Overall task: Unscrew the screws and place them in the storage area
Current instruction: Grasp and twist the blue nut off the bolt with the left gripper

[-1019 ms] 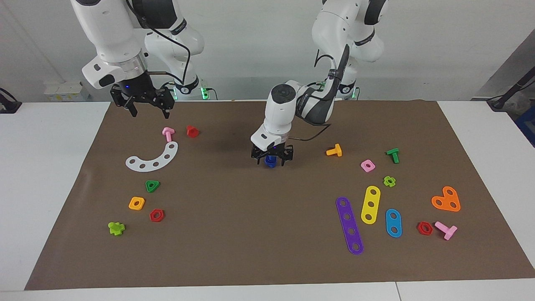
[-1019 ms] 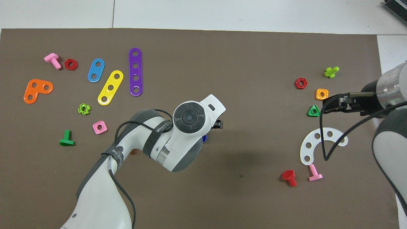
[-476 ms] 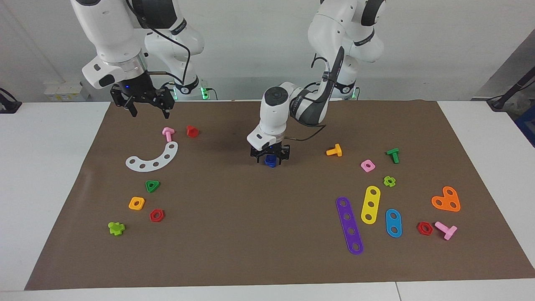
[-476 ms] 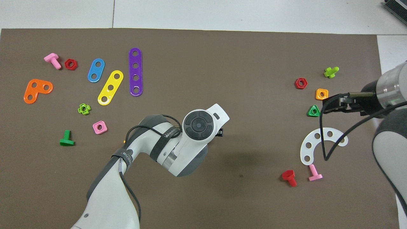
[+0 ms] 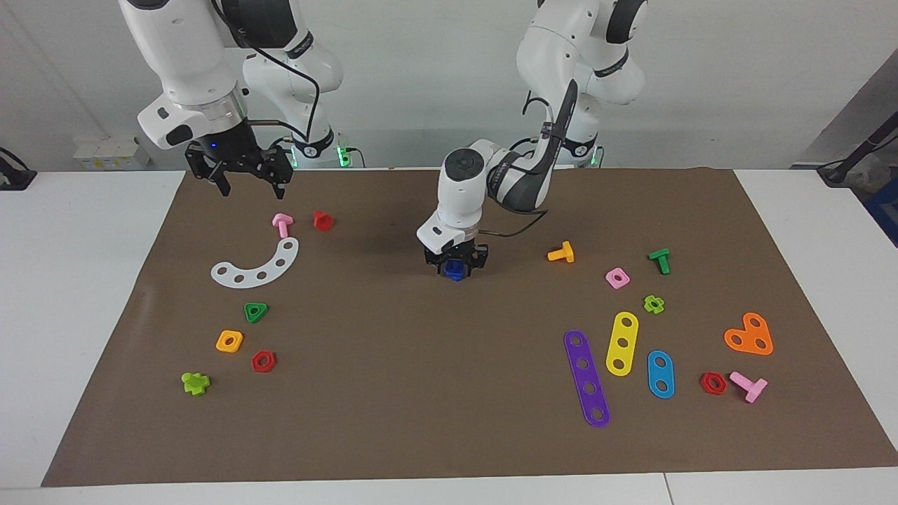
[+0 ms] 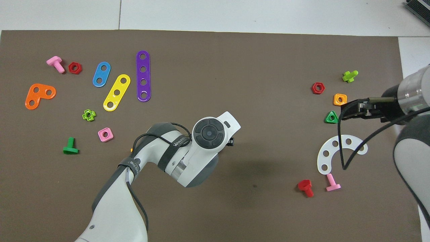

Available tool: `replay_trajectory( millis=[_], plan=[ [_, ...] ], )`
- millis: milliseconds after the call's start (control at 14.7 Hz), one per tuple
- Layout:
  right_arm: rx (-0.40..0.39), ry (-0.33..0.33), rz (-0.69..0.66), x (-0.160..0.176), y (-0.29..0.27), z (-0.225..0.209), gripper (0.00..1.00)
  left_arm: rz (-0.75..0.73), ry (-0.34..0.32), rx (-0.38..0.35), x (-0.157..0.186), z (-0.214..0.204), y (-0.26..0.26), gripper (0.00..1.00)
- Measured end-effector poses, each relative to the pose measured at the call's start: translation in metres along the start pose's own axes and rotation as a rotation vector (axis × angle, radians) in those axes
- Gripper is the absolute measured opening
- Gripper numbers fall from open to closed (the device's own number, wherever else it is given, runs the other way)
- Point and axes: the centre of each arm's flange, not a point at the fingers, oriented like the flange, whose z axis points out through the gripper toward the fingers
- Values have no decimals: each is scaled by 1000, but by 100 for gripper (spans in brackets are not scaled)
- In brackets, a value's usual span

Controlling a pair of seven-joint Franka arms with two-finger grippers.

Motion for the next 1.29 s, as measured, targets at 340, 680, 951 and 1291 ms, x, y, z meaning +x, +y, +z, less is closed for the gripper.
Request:
replay_trajectory(
  millis=[340, 680, 951, 1291],
  plan=[
    [0, 0, 0, 0, 0, 0, 100, -2, 0, 3, 1, -1, -2, 47],
    [0, 0, 0, 0, 0, 0, 100, -9, 3, 4, 6, -7, -4, 47],
    [0, 0, 0, 0, 0, 0, 100, -16, -9, 11, 21, -42, 1, 47],
    [0, 0, 0, 0, 0, 0, 100, -79, 3, 3, 51, -83, -20, 47]
  ],
)
